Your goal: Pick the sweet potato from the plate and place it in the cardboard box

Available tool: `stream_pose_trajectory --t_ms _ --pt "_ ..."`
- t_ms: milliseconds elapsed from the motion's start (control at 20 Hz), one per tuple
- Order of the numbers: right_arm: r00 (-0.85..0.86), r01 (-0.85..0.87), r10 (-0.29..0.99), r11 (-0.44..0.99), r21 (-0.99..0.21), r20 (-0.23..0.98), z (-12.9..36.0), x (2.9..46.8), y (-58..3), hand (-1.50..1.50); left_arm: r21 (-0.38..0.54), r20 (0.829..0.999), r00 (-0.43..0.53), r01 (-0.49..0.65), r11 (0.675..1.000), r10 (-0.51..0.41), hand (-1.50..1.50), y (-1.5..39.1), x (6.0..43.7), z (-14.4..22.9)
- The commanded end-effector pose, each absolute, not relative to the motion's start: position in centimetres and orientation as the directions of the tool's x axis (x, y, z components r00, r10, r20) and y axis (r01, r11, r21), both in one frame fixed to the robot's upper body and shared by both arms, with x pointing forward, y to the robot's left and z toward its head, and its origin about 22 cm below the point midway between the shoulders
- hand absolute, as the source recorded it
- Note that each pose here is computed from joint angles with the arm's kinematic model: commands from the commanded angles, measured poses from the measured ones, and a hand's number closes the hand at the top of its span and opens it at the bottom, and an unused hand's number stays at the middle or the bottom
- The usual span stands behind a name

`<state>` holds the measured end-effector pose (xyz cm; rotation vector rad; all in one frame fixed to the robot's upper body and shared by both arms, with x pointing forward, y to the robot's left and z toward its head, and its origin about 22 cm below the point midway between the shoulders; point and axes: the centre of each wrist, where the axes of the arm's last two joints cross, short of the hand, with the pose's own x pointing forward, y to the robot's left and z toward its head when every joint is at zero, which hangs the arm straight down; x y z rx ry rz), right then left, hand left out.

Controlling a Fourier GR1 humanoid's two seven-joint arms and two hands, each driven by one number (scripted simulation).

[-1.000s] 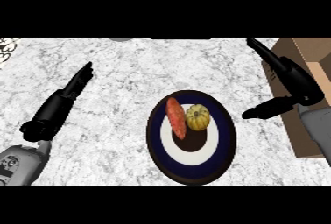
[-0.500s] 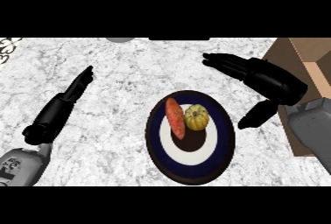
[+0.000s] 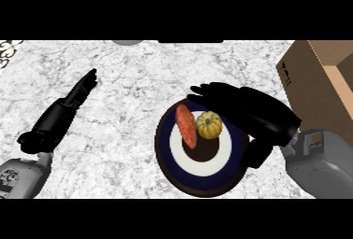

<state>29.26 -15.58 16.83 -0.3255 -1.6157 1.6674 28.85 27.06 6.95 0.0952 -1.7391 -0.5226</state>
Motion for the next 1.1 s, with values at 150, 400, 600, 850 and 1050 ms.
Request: stream_pose_trajectory --t_ms 150,400,600,850,1050 --pt "-0.615 -0.399 0.724 0.056 -0.915 0.312 16.7 28.2 -12.7 -1.5 0.4 0.906 -0.237 0.212 0.892 -0.35 0.0 28.9 30.0 6.2" --pt "-0.605 -0.365 0.753 0.025 -0.931 0.257 13.5 29.3 -11.9 -1.5 0.374 0.914 -0.253 0.219 0.901 -0.318 0.0 28.0 29.1 6.5" --pt "-0.58 -0.327 0.773 0.066 -0.943 0.255 13.8 26.6 -9.8 -1.5 0.386 0.911 -0.247 0.232 0.893 -0.33 0.0 26.3 27.9 6.5" --pt "-0.583 -0.319 0.777 0.05 -0.946 0.238 13.3 29.1 -9.2 -1.5 0.404 0.901 -0.258 0.205 0.892 -0.349 0.0 27.9 29.6 6.9" --pt "-0.588 -0.307 0.79 -0.017 -0.952 0.176 11.6 29.4 -9.8 -1.5 0.398 0.905 -0.254 0.221 0.89 -0.342 0.0 25.8 30.1 7.0"
